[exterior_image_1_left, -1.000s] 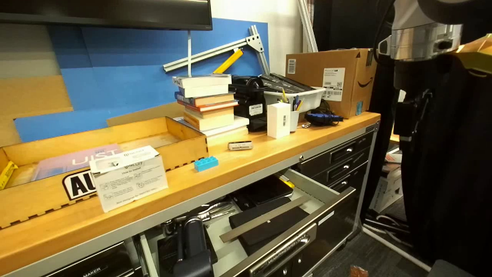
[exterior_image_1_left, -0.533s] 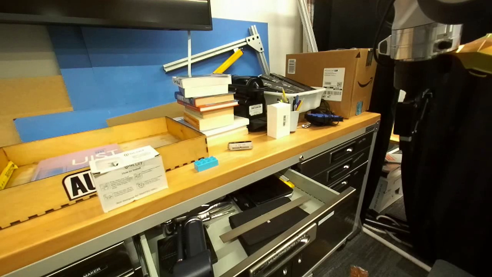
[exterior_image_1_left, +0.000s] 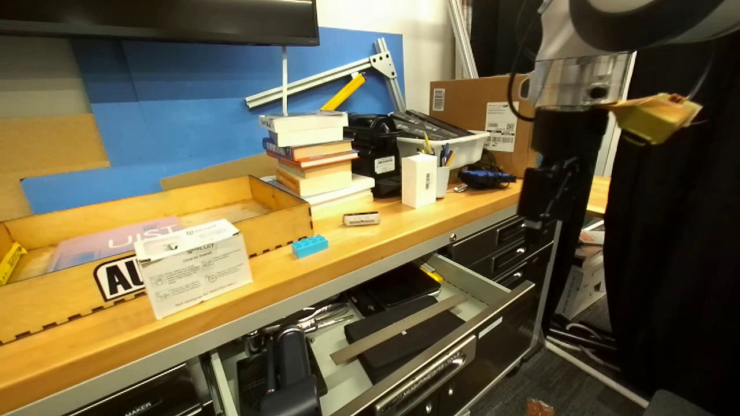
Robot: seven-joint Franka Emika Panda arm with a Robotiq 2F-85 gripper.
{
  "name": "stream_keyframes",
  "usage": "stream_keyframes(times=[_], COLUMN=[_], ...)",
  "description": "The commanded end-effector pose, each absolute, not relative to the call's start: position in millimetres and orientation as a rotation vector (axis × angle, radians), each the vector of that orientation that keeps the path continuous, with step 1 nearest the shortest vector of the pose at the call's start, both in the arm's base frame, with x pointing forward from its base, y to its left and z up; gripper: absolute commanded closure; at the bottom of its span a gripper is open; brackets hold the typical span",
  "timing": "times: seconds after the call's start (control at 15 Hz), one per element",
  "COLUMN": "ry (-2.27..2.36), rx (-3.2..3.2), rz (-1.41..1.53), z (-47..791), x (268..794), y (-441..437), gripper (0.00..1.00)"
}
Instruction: Pick up the blue object from the counter and put it in the open drawer and close it
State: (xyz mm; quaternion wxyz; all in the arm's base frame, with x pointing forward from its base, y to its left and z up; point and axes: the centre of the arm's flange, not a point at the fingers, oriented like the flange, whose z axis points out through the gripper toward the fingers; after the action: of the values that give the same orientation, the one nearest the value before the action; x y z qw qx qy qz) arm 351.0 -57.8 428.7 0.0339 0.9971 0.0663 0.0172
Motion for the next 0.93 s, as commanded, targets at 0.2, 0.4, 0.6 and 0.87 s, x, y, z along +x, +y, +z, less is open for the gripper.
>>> stream_keyframes(times=[0.2,0.4,0.6,0.87], ry=[0.231,0.236,0.145,0.028], rx=[3.17,3.146,3.115,3.001], rz=[0.29,0.375,0.578,0.86], z=[385.5,370.1,372.8,386.8], x=[447.1,475.1,501.5,535.0], y=[65.0,110.9,142.9,161.2], gripper=[0.0,0.0,0.0,0.0])
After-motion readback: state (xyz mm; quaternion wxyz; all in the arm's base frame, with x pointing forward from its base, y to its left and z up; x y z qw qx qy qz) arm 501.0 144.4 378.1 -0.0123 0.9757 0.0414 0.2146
